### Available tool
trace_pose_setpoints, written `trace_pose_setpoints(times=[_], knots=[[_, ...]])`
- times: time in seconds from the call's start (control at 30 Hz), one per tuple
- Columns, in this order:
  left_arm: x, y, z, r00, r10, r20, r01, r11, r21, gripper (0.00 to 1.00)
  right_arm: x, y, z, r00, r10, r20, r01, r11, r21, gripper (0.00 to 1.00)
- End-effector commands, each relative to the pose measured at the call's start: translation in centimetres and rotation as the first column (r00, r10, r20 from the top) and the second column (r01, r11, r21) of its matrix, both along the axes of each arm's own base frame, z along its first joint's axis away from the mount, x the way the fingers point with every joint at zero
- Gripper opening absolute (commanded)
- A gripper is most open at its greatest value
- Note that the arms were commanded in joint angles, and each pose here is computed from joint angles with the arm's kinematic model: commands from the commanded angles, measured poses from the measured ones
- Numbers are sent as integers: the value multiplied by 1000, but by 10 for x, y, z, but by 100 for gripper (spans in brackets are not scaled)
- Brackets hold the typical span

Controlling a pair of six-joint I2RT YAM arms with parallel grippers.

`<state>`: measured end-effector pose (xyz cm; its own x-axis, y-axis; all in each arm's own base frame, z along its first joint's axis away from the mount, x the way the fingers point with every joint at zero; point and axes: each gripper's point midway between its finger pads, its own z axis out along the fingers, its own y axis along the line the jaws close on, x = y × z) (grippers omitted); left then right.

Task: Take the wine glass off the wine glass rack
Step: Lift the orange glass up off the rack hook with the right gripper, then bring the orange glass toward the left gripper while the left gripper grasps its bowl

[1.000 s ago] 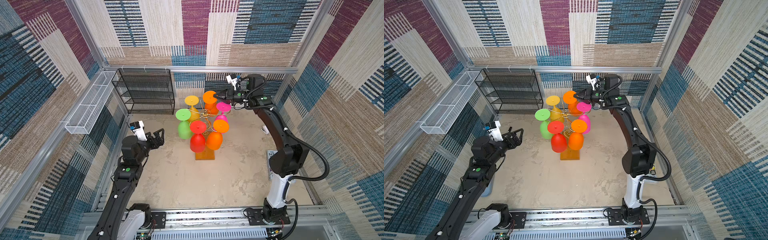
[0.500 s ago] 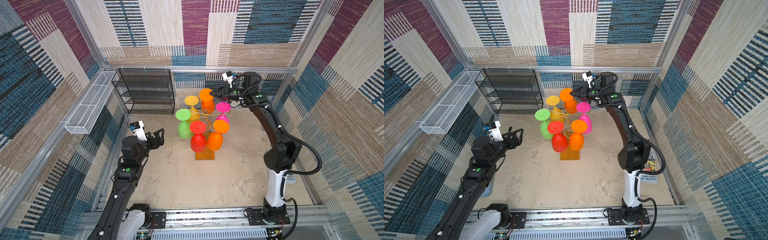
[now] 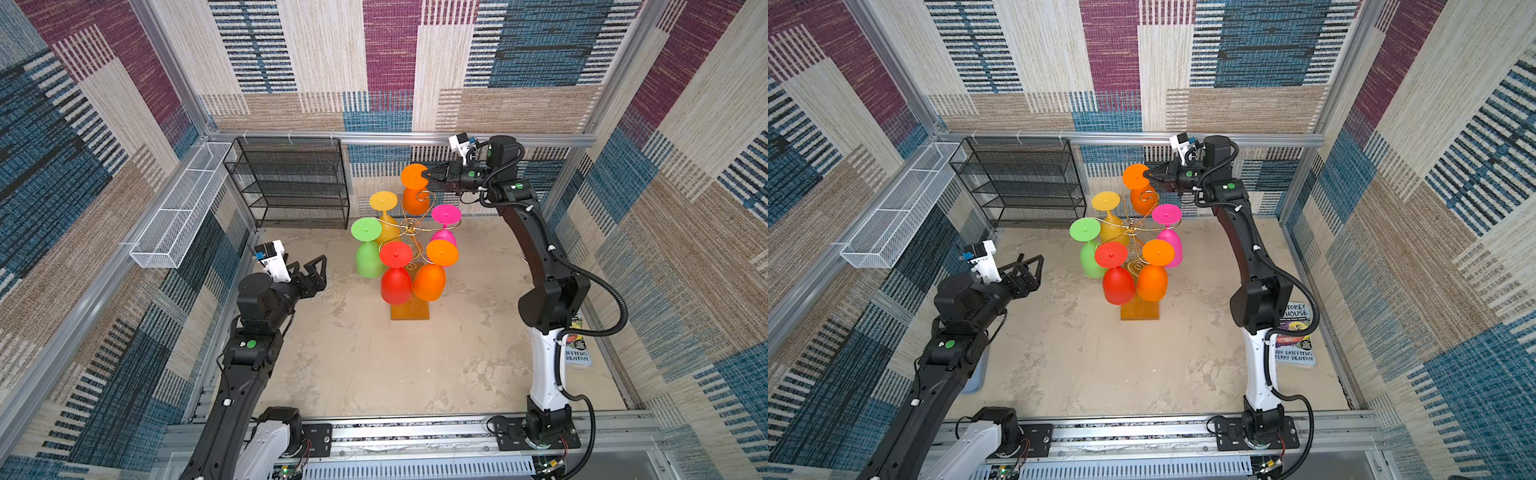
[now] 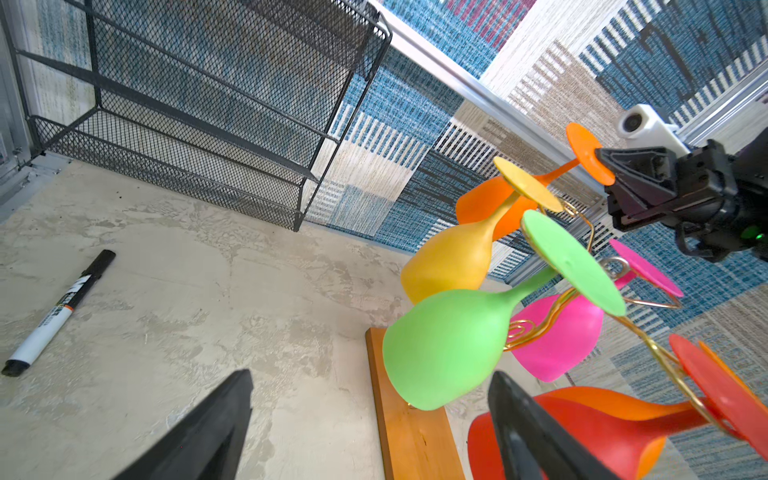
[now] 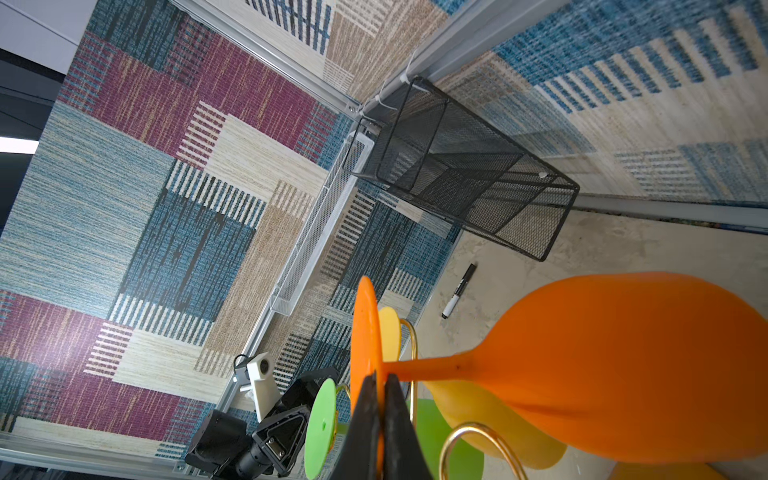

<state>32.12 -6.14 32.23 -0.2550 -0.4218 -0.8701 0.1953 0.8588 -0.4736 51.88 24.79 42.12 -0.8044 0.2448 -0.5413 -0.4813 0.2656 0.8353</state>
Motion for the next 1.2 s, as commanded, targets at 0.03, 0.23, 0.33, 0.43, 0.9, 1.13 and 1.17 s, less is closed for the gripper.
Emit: trace_pose_setpoints(times=[0.03,0.23,0.33,0.43,0.9,1.13,1.17], knots=[[-7,-5,29,997,-35,76,34,999,15,91,-8,-18,47,989,-31,144,25,999,41,0],[-6,-35,67,960,-213,179,213,977,16,90,-43,-33,102,947,-48,319,32,998,55,0],[-3,-57,88,908,-345,238,360,933,-20,89,-71,-39,132,904,-69,422,47,997,61,0],[-2,-78,109,828,-470,305,508,859,-56,89,-98,-44,152,867,-87,491,57,995,77,0],[2,-146,150,416,-773,480,890,453,-42,88,-263,0,162,791,68,608,-268,931,246,0],[-3,-167,150,350,-801,487,914,406,11,88,-281,1,152,803,65,593,-289,912,292,0],[-4,-168,151,344,-802,489,915,402,17,88,-284,0,150,803,70,592,-304,903,305,0]])
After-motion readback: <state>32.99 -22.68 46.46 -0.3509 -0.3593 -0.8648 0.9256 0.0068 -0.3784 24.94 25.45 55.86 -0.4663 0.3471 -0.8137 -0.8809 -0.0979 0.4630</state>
